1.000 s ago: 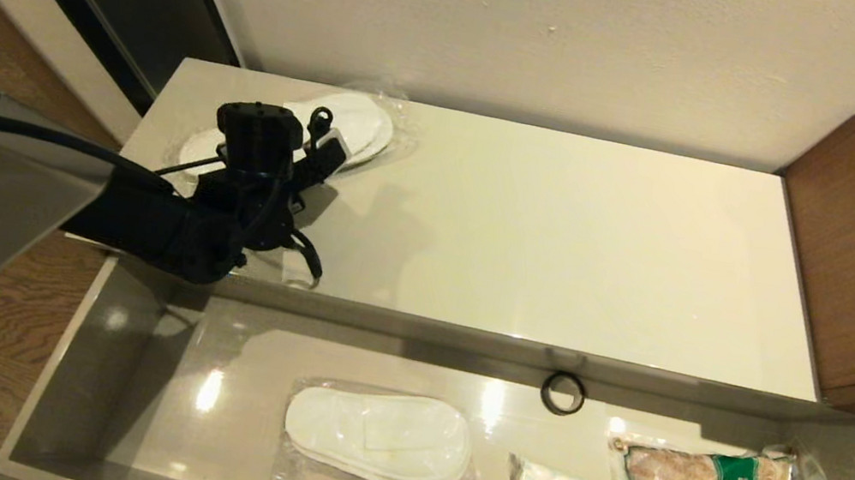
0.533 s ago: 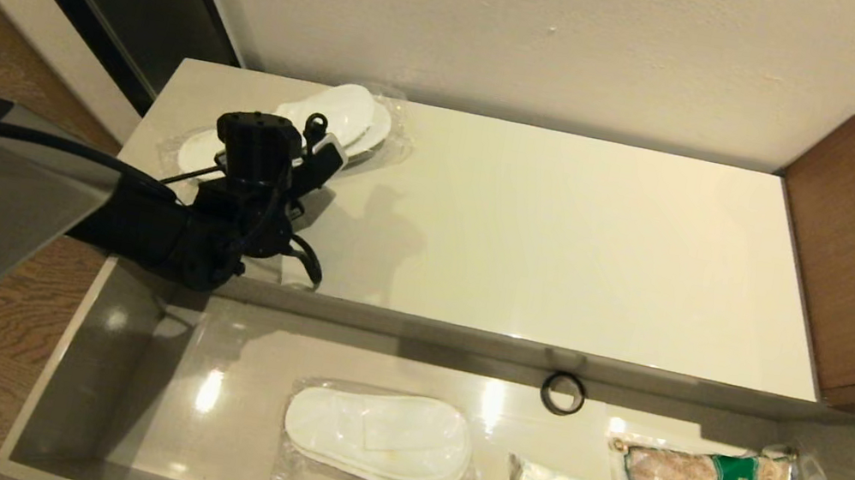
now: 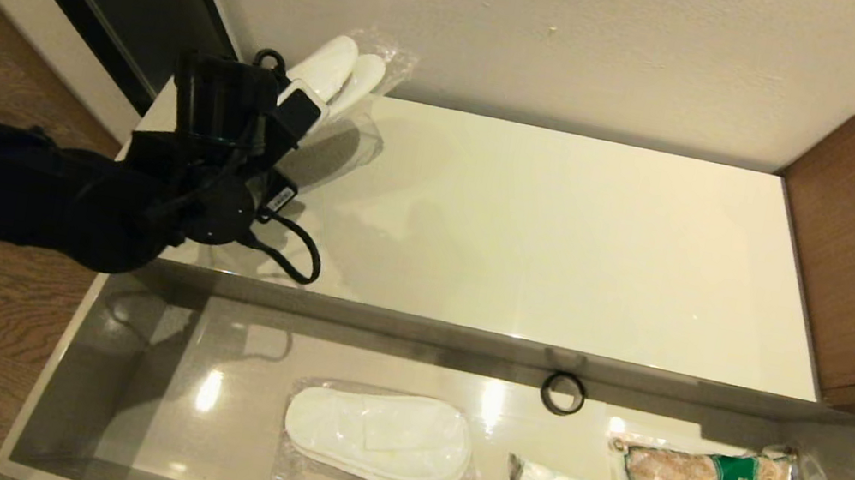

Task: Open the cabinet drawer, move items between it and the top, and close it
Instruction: Pick up the disposable slippers on the table, then put the disposable slippers in the drawer

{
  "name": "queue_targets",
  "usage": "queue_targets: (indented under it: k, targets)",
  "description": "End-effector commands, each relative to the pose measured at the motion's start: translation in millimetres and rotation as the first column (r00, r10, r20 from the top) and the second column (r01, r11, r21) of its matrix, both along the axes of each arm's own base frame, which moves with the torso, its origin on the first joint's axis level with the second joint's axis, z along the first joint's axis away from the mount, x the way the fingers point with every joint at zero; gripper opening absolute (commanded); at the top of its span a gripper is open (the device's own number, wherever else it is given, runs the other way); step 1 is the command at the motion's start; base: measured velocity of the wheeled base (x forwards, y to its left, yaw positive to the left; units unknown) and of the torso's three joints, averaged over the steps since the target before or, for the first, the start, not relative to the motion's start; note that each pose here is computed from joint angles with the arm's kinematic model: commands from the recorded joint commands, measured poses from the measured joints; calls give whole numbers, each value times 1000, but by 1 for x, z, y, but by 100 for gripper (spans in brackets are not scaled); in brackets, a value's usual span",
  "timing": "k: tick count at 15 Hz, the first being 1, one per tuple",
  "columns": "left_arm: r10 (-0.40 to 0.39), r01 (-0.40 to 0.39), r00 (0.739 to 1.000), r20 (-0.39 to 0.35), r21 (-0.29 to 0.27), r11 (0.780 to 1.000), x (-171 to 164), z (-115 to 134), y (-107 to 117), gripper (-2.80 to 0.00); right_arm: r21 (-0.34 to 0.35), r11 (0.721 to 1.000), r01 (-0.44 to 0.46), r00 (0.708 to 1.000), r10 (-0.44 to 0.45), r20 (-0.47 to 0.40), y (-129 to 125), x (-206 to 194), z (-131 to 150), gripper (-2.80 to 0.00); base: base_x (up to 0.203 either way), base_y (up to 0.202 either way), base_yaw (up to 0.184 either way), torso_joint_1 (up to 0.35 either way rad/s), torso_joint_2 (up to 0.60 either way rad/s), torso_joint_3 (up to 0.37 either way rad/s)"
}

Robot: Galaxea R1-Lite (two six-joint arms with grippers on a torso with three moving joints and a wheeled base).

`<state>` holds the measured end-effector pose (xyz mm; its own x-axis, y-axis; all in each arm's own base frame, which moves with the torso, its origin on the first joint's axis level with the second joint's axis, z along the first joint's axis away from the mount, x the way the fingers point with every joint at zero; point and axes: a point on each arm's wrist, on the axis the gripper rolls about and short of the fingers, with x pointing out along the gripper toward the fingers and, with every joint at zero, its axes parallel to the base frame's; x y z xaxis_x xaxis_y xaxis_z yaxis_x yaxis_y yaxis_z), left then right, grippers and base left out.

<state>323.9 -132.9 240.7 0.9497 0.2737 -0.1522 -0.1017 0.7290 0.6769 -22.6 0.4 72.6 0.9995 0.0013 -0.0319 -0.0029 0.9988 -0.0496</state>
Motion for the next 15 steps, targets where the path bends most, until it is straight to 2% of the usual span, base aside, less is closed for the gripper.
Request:
queue_targets:
  k: [1, 2, 3, 4, 5, 6, 7, 8, 9, 10, 11, 12, 13, 15]
  targets:
    - [-36, 27, 991, -129, -71, 997, -59, 23, 14, -280, 0, 1000, 0, 1000, 0, -2, 0, 0, 0, -280, 0, 0, 0, 0, 0, 0]
    - [-83, 57, 971, -222, -122, 991, -82, 24, 18, -280, 0, 1000, 0, 1000, 0, -2, 0, 0, 0, -280, 0, 0, 0, 0, 0, 0]
    - [-176, 115, 920, -350, -188, 975, -104, 22, 24, -280, -1, 1000, 0, 1000, 0, -2, 0, 0, 0, -280, 0, 0, 0, 0, 0, 0]
    - [-266, 156, 853, -449, -267, 951, -124, 21, 29, -280, 1, 1000, 0, 1000, 0, -2, 0, 0, 0, -280, 0, 0, 0, 0, 0, 0]
    - [-328, 177, 783, -529, -316, 932, -140, 18, 34, -280, 1, 1000, 0, 1000, 0, -2, 0, 0, 0, -280, 0, 0, 0, 0, 0, 0]
    - [-362, 190, 712, -602, -331, 924, -154, 11, 36, -280, 1, 1000, 0, 1000, 0, 0, 0, 0, 0, -280, 0, 0, 0, 0, 0, 0]
    - [-378, 214, 669, -640, -320, 923, -163, 4, 36, -280, 1, 1000, 0, 1000, 0, 0, 0, 0, 0, -280, 0, 0, 0, 0, 0, 0]
    - [-384, 262, 630, -675, -280, 923, -168, -4, 36, -280, 0, 1000, 0, 1000, 0, -3, 0, 0, 0, -280, 0, 0, 0, 0, 0, 0]
    - [-393, 344, 584, -710, -222, 912, -173, -12, 37, -280, -1, 1000, 0, 1000, 0, -2, 0, 0, 0, -280, 0, 0, 0, 0, 0, 0]
    - [-401, 410, 547, -735, -182, 894, -176, -18, 36, -280, -1, 1000, 0, 1000, 0, 0, 0, 0, 0, -280, 0, 0, 0, 0, 0, 0]
    - [-408, 485, 503, -762, -142, 863, -178, -24, 34, -280, -1, 1000, 0, 1000, 0, -1, 0, 0, 0, -280, 0, 0, 0, 0, 0, 0]
    - [-410, 524, 473, -780, -125, 842, -177, -29, 29, -280, -1, 1000, 0, 1000, 0, -2, 0, 0, 0, -280, 0, 0, 0, 0, 0, 0]
    - [-406, 537, 455, -792, -120, 835, -172, -34, 24, -280, -1, 1000, 0, 1000, 0, -2, 0, 0, 0, -280, 0, 0, 0, 0, 0, 0]
    - [-414, 586, 437, -799, -97, 805, -159, -44, 14, -280, -1, 1000, 0, 1000, 0, -3, 0, 0, 0, -280, 0, 0, 0, 0, 0, 0]
